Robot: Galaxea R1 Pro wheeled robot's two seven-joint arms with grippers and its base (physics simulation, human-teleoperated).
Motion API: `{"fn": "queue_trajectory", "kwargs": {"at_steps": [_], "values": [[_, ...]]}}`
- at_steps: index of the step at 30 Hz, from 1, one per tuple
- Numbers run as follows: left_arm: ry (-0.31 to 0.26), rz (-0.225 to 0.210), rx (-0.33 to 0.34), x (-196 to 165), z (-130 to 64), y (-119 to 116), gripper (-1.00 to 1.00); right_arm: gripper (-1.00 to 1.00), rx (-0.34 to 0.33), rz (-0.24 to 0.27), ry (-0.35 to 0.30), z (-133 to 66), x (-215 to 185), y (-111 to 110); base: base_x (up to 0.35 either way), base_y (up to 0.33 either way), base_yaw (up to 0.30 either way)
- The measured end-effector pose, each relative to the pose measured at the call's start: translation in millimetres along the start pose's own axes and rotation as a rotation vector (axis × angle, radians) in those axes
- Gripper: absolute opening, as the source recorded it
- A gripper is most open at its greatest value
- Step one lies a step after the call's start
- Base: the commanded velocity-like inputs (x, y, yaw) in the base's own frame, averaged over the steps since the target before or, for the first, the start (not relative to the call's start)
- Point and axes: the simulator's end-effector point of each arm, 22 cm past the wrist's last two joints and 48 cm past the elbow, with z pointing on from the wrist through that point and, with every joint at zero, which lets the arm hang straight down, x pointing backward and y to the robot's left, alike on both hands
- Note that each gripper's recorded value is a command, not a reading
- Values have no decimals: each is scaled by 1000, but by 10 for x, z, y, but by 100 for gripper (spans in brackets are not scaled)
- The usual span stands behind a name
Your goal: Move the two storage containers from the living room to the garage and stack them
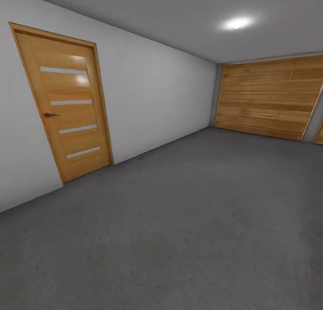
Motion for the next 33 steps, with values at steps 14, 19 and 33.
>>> {"fn": "queue_trajectory", "kwargs": {"at_steps": [14, 19, 33], "values": [[0, -8, 2, 0, 0, -23, 100, 100, 1, 1, 0, 0, 0, -10, 0, 0, 269], [2, -13, 2, 7, 0, -27, 100, 100, 1, 1, 0, 0, 0, -10, 0, 0, 269], [12, -12, 3, 58, -5, -29, 100, 100, 3, 1, 0, -1, 1, -19, 16, 0, 219]]}}
